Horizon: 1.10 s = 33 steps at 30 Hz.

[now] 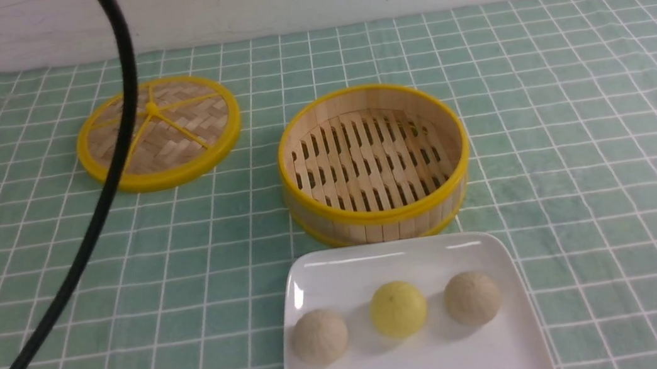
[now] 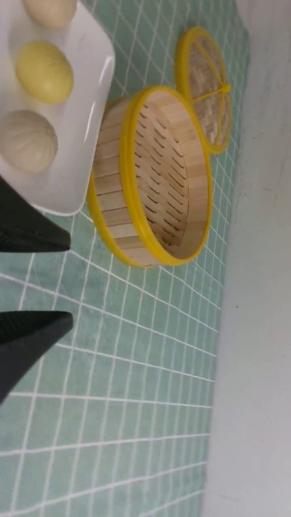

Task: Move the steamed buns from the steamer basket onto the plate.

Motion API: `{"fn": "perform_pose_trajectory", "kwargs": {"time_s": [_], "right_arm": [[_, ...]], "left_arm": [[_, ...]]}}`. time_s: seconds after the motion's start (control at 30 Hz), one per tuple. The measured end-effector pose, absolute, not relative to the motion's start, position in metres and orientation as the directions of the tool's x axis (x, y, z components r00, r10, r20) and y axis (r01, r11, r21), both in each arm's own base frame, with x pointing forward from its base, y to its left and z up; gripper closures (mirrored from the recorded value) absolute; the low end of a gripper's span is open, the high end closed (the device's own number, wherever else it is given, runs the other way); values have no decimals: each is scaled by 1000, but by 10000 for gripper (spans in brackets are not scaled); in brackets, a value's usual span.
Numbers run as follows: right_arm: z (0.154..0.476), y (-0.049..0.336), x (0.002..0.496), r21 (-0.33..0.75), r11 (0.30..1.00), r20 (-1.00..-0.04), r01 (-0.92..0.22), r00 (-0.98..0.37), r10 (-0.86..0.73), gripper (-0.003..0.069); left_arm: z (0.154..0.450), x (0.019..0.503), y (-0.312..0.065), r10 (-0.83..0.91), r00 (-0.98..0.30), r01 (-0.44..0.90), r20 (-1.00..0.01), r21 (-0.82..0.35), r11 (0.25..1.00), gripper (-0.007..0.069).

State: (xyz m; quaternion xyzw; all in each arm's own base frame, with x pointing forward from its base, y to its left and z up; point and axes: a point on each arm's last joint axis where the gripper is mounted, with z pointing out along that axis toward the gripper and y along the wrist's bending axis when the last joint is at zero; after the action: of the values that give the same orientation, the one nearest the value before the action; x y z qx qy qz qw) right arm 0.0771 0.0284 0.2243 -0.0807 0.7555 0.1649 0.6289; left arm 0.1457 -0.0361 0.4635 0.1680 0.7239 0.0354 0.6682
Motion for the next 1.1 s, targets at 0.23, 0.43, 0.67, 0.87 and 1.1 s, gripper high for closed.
{"fn": "perform_pose_trajectory", "kwargs": {"time_s": [0.23, 0.43, 0.67, 0.87, 1.1], "right_arm": [[215, 28, 75, 603, 786, -755, -133, -412, 510, 423], [210, 29, 73, 732, 681, -603, -15, -479, 638, 423], [210, 28, 74, 675, 736, -669, -47, -460, 584, 421], [210, 28, 73, 703, 711, -638, -32, -469, 610, 421], [210, 28, 74, 684, 728, -658, -40, -464, 593, 420]], "left_arm": [[463, 146, -36, 291, -50, 195, -955, 277, 941, 278], [463, 146, -36, 292, -51, 195, -955, 278, 941, 278], [462, 146, -36, 293, -67, 195, -954, 275, 941, 278], [462, 146, -36, 291, -67, 196, -954, 274, 942, 278], [462, 145, -37, 266, -67, 210, -962, 247, 946, 278]]}}
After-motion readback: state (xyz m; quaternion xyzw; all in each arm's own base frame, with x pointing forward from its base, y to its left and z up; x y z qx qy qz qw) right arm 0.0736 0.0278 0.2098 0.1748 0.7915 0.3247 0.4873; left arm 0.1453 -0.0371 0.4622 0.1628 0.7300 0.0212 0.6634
